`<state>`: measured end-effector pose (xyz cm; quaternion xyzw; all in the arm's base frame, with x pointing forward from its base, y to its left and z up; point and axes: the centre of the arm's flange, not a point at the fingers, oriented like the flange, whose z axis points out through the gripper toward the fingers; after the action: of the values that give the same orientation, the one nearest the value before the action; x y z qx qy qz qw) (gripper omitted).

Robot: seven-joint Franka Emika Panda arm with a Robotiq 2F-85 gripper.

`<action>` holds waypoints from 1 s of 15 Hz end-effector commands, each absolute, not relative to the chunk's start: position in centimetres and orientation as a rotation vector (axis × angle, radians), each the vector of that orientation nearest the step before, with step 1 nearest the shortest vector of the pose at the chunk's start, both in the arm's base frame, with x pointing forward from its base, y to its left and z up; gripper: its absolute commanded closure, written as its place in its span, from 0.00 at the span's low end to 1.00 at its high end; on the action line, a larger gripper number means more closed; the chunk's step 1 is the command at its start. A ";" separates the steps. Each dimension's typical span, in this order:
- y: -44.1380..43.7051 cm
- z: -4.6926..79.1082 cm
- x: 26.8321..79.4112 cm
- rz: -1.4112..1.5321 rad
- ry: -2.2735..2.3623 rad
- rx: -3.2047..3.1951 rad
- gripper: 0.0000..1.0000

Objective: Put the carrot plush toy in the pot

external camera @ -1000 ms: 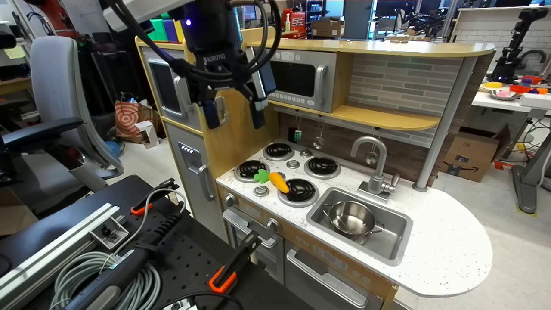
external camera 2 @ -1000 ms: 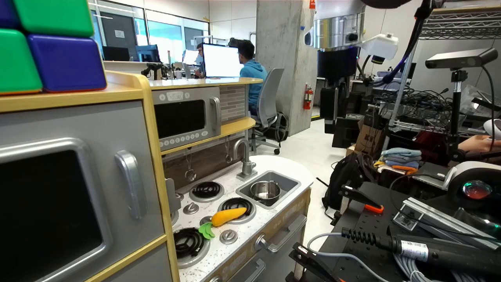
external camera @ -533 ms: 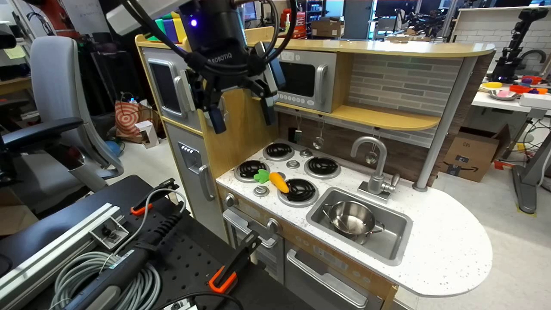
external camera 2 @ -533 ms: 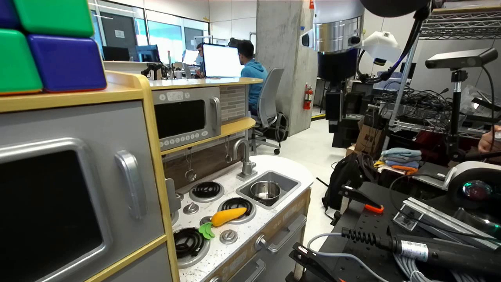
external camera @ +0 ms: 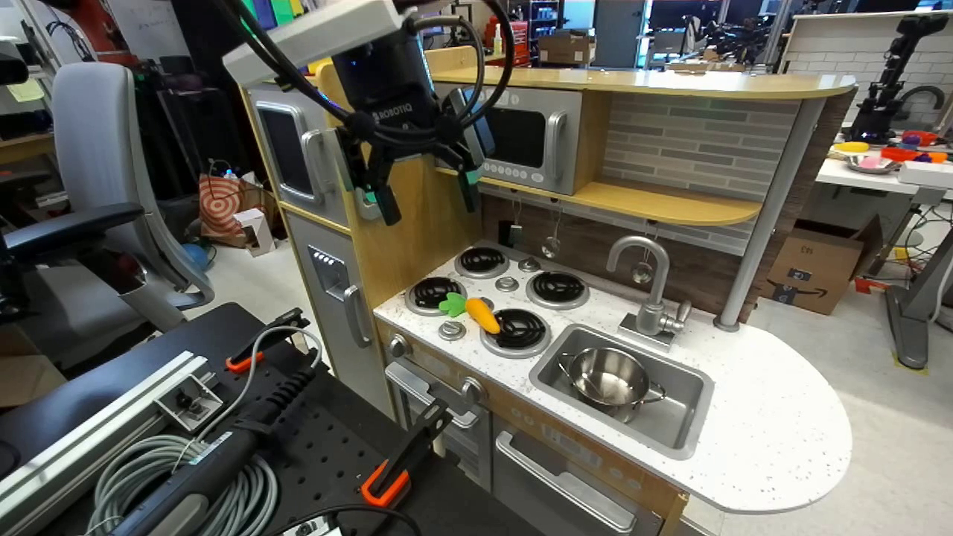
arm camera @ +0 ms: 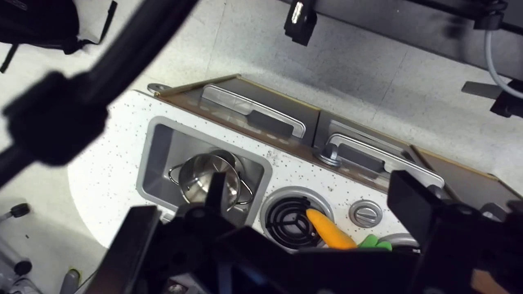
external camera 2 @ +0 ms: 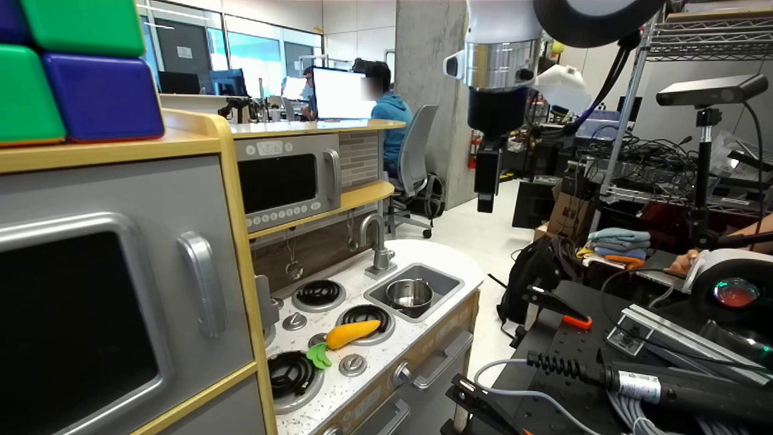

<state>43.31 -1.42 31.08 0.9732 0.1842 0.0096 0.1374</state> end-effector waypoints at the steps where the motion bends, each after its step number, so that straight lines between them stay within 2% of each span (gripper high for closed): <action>1: 0.9 26.8 48.4 0.034 0.496 2.872 0.00; 12: 7.5 18.5 58.1 0.017 0.296 2.901 0.00; 14: 7.9 18.7 58.1 -0.070 0.316 2.880 0.00; 15: 7.3 18.6 56.6 -0.007 0.326 2.894 0.00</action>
<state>56.62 7.34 18.58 0.9872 0.1111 -0.0032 0.1147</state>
